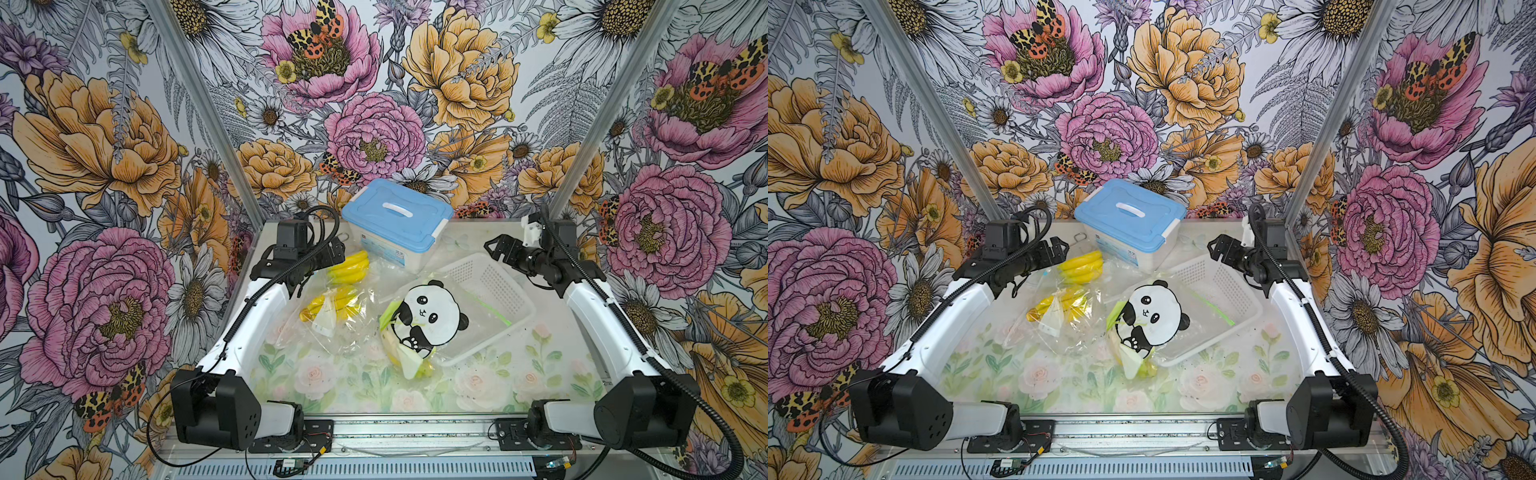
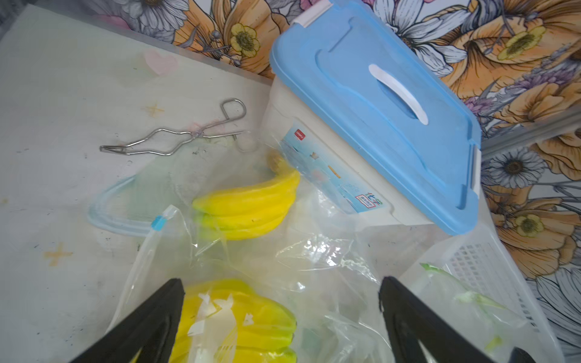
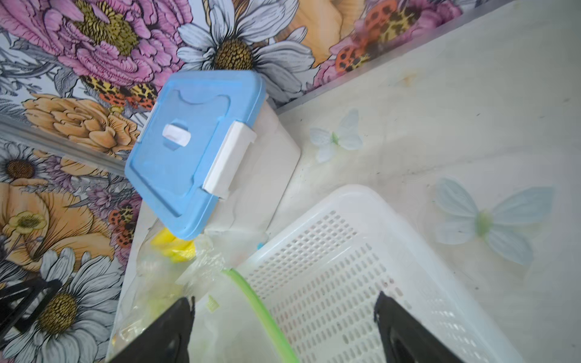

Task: Open the zip-top bag and take out the banana
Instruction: Pick up the zipper food storage bag at the center of the board.

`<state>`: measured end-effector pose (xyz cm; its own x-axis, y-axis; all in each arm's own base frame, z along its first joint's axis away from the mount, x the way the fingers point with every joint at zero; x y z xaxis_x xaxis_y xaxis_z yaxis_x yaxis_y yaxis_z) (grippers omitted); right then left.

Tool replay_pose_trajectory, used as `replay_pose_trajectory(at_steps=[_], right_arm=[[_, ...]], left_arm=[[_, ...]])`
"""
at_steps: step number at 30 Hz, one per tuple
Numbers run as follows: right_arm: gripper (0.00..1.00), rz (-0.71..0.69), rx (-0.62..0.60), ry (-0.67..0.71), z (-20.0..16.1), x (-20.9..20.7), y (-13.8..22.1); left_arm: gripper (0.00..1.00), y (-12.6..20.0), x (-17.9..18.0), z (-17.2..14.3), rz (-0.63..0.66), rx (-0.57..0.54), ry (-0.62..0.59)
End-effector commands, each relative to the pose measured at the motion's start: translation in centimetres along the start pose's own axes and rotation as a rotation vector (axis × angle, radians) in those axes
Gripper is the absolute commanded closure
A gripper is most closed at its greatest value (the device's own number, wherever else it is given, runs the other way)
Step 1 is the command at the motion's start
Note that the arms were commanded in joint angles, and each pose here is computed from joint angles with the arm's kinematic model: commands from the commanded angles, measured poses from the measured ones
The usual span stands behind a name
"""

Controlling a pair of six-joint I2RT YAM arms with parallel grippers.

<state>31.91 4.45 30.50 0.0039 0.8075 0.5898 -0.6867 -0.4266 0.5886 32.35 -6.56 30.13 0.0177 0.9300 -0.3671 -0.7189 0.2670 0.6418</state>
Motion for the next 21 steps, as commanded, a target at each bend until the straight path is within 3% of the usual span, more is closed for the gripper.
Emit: replay_pose_trajectory(at_steps=[1, 12, 21], right_arm=[[0.07, 0.081, 0.157, -0.059, -1.8, 0.9, -0.5], [0.08, 0.123, 0.383, -0.146, -5.8, -1.6, -4.5], [0.07, 0.231, 0.470, -0.163, -9.1, -1.7, -3.3]], left_arm=[[0.01, 0.0, -2.7, -0.9, -0.109, 0.095, 0.010], [0.01, 2.0, -8.3, -5.9, -0.183, 0.249, 0.023], [0.01, 3.3, -10.0, -8.9, -0.239, 0.337, 0.053]])
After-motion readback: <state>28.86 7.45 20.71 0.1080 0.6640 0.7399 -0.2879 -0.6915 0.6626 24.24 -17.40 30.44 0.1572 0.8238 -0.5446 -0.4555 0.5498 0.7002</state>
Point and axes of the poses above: each gripper's point midway between its finger pads, its own y axis back along the fingers, its own x axis along the line the jaws close on, z = x × y, the point moved 9 cm from there along y, back along the fingers, and after that the axes turned 2 degrees about -y, right-handed, at the moved point
